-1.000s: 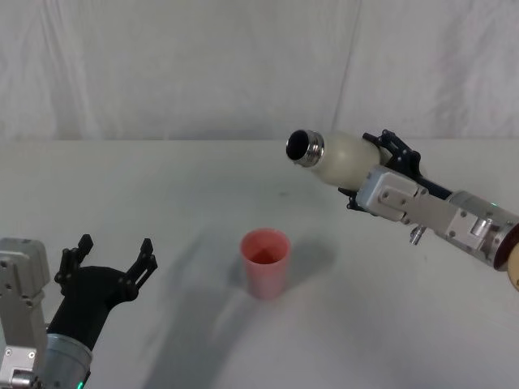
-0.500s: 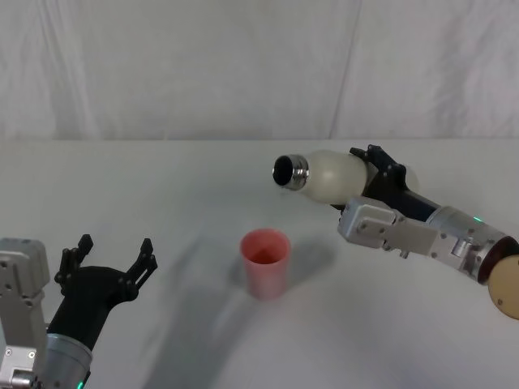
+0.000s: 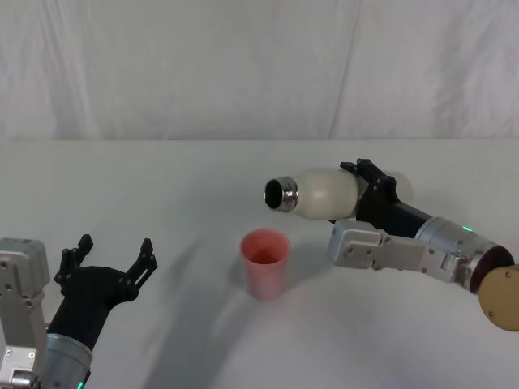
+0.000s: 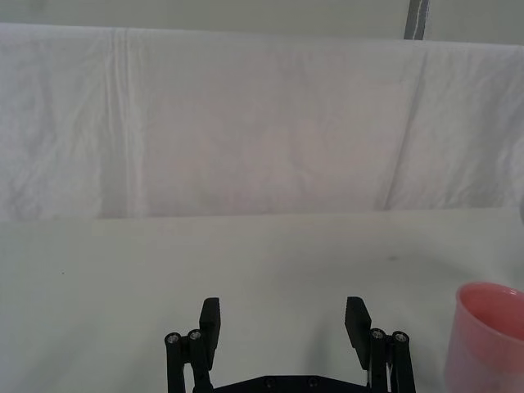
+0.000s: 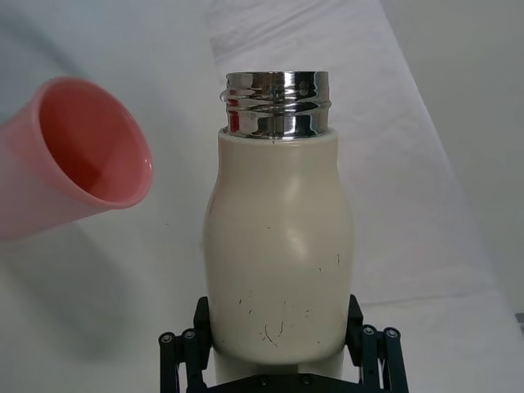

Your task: Grasp the thermos with one hand and pour water into the cup lid.

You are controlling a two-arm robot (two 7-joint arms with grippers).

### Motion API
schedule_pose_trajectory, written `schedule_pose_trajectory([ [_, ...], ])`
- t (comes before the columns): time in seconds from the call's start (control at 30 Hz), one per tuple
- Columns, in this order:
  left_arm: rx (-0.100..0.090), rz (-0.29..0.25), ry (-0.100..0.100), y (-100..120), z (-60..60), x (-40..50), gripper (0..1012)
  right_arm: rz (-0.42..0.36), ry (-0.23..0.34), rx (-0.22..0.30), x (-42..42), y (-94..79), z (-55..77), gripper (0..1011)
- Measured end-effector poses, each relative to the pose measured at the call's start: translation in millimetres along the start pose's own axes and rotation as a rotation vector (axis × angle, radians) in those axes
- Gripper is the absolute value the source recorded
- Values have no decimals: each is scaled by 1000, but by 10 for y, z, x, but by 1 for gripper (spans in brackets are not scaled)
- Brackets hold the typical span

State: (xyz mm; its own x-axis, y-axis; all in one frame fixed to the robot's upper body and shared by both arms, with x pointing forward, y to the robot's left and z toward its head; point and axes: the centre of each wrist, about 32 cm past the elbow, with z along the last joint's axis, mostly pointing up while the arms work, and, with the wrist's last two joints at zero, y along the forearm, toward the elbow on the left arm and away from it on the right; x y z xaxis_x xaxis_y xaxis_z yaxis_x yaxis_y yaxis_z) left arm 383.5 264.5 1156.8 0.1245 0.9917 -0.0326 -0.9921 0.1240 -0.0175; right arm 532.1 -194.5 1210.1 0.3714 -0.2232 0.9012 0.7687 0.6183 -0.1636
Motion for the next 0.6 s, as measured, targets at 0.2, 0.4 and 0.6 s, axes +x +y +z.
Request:
schedule_pose_trajectory([
  [0.2,0,0,0,0,0,0,1001,0,-22,7,-46,-4,-5,951],
  [0.4,0,0,0,0,0,0,1001,13,-26,-1,-122,7,-37,950],
  [0.6,0,0,0,0,0,0,1001,23,-33,-15,-176,22,-54,951],
])
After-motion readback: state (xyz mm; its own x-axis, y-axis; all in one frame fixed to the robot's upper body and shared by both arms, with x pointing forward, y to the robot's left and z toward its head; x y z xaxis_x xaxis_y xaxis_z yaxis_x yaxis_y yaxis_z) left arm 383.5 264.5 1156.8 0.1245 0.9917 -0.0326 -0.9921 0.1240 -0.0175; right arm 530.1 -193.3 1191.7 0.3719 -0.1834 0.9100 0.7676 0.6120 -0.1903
